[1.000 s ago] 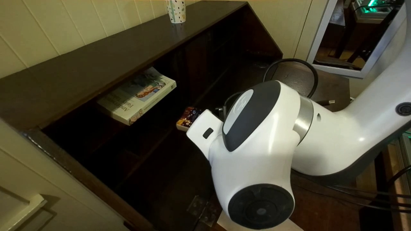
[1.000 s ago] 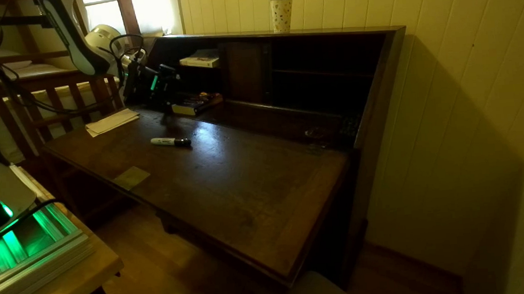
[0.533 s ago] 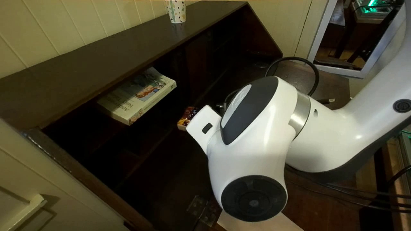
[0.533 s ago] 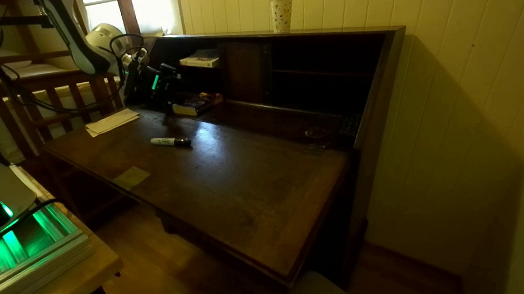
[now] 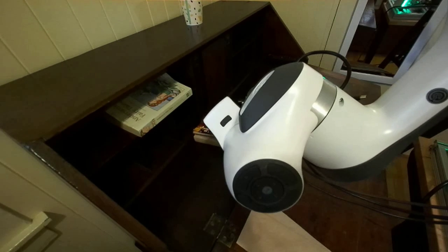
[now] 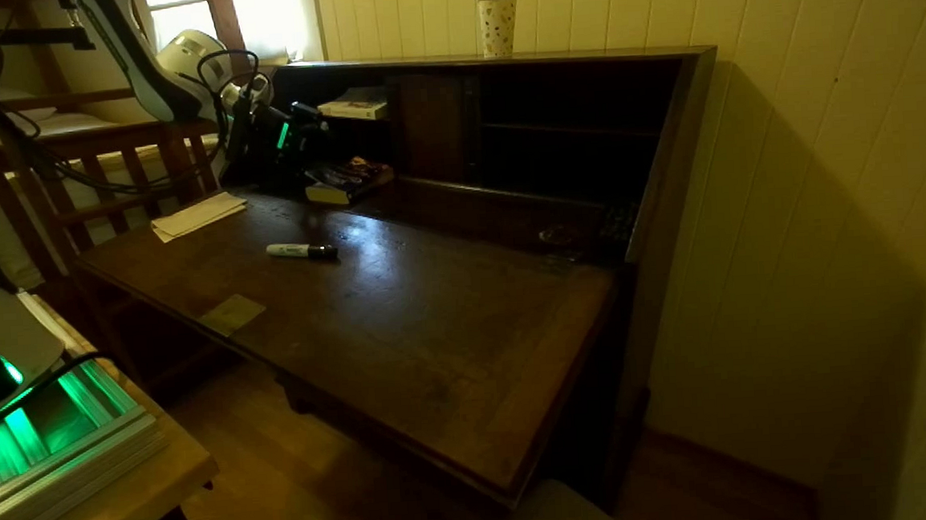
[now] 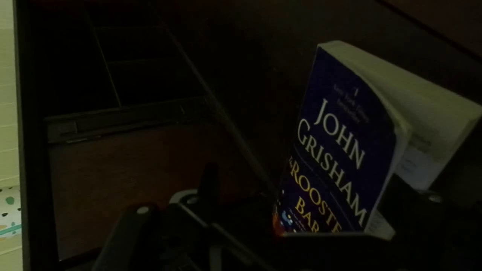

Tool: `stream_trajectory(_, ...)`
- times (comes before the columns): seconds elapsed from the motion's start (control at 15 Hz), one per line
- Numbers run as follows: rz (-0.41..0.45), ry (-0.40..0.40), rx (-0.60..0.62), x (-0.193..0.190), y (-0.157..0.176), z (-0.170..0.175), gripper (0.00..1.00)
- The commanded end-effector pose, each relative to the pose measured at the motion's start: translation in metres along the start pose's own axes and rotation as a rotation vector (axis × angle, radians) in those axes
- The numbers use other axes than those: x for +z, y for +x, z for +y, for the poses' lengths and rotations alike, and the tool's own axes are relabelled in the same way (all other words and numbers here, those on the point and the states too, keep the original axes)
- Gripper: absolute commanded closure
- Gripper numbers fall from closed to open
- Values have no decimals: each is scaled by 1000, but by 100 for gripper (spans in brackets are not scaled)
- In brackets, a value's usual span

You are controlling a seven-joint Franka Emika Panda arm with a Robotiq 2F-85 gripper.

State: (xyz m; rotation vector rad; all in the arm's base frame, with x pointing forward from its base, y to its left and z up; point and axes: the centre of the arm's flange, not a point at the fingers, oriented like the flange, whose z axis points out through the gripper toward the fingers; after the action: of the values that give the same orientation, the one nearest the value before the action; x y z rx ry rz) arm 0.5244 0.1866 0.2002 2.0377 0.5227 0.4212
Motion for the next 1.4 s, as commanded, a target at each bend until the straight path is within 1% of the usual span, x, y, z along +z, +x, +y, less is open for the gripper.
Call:
stream_trajectory(0.0,-48,21,28,15,-7,9,0)
stream_trajectory(0.2,-71,29,43,32,-14,12,0)
stream_trajectory(0.47,-74,64,56,53,-19,10,1)
stream_trajectory(0.53,-77,79,56,57,-19,8,22)
stream_trajectory(0.67,-76,100,65,62,-19,7,28)
stream_trajectory(0.73,-72,109,68,63,-19,6,36)
stream_trajectory(1.2,-53,188,80,67,-18,-7,87)
stream_trajectory(1.33,-47,221,95,66,-21,-11,98)
